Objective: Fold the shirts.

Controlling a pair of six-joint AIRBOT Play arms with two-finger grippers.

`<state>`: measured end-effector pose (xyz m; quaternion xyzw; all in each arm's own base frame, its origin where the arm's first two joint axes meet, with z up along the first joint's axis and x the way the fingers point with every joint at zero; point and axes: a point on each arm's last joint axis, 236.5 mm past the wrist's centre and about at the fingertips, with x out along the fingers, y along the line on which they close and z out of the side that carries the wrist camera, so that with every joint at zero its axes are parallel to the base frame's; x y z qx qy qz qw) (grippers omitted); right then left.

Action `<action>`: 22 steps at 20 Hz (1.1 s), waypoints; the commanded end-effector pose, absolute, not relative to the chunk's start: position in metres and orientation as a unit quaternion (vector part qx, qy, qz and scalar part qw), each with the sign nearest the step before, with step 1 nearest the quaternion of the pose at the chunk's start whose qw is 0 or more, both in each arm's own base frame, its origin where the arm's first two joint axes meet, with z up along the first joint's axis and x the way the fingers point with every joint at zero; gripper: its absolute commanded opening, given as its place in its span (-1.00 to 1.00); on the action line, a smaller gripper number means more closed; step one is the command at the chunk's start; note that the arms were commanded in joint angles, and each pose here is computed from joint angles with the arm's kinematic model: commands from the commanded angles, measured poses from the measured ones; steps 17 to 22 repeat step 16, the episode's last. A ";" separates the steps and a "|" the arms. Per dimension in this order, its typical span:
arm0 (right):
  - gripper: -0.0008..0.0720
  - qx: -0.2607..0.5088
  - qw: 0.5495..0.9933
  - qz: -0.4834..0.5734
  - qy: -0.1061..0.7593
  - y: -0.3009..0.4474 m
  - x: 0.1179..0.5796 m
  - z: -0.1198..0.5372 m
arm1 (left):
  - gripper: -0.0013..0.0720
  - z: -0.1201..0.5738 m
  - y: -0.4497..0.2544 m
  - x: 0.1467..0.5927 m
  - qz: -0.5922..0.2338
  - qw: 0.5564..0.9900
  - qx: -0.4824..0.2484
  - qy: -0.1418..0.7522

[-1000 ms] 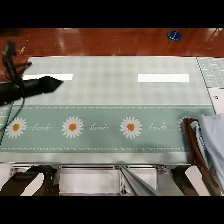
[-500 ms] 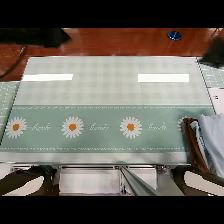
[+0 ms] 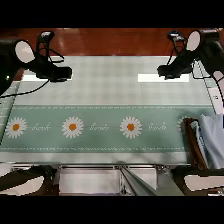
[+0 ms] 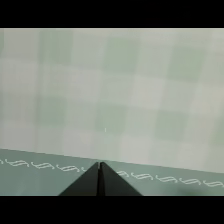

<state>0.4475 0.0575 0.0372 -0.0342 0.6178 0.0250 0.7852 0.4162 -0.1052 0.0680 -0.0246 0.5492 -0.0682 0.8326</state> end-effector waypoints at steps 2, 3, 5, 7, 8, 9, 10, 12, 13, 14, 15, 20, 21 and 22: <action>-0.93 -0.046 0.782 0.021 0.621 0.058 0.449 0.029 | -0.90 0.078 -0.099 0.427 -0.056 0.844 -0.030 0.533; -0.93 -0.046 0.782 0.021 0.621 0.058 0.449 0.029 | -0.90 0.077 -0.100 0.427 -0.056 0.844 -0.030 0.532; -0.93 -0.046 0.782 0.021 0.621 0.057 0.449 0.029 | -0.90 0.077 -0.100 0.427 -0.056 0.844 -0.030 0.532; -0.93 -0.046 0.782 0.021 0.621 0.058 0.449 0.029 | -0.90 0.077 -0.100 0.428 -0.056 0.844 -0.030 0.532; -0.93 -0.046 0.782 0.021 0.621 0.058 0.449 0.029 | -0.90 0.077 -0.100 0.428 -0.056 0.844 -0.030 0.532; -0.93 -0.046 0.782 0.021 0.621 0.058 0.449 0.029 | -0.90 0.077 -0.100 0.427 -0.056 0.844 -0.030 0.532; -0.93 -0.046 0.782 0.021 0.621 0.058 0.449 0.029 | -0.90 0.077 -0.100 0.428 -0.056 0.844 -0.030 0.532; -0.93 -0.046 0.782 0.021 0.621 0.058 0.449 0.029 | -0.90 0.077 -0.100 0.428 -0.056 0.844 -0.030 0.532; -0.93 -0.046 0.782 0.021 0.621 0.058 0.449 0.029 | -0.90 0.077 -0.100 0.428 -0.056 0.844 -0.030 0.532; -0.93 -0.046 0.782 0.021 0.621 0.058 0.449 0.029 | -0.90 0.077 -0.100 0.428 -0.056 0.844 -0.030 0.532; -0.93 -0.046 0.782 0.021 0.621 0.058 0.449 0.029 | -0.90 0.077 -0.100 0.428 -0.056 0.844 -0.030 0.532; -0.93 -0.046 0.782 0.021 0.621 0.058 0.449 0.029 | -0.90 0.077 -0.100 0.427 -0.056 0.844 -0.030 0.532; -0.93 -0.046 0.782 0.021 0.621 0.058 0.449 0.029 | -0.90 0.077 -0.100 0.427 -0.056 0.844 -0.030 0.532; -0.93 -0.046 0.782 0.021 0.621 0.058 0.449 0.029 | -0.90 0.077 -0.100 0.427 -0.056 0.844 -0.030 0.532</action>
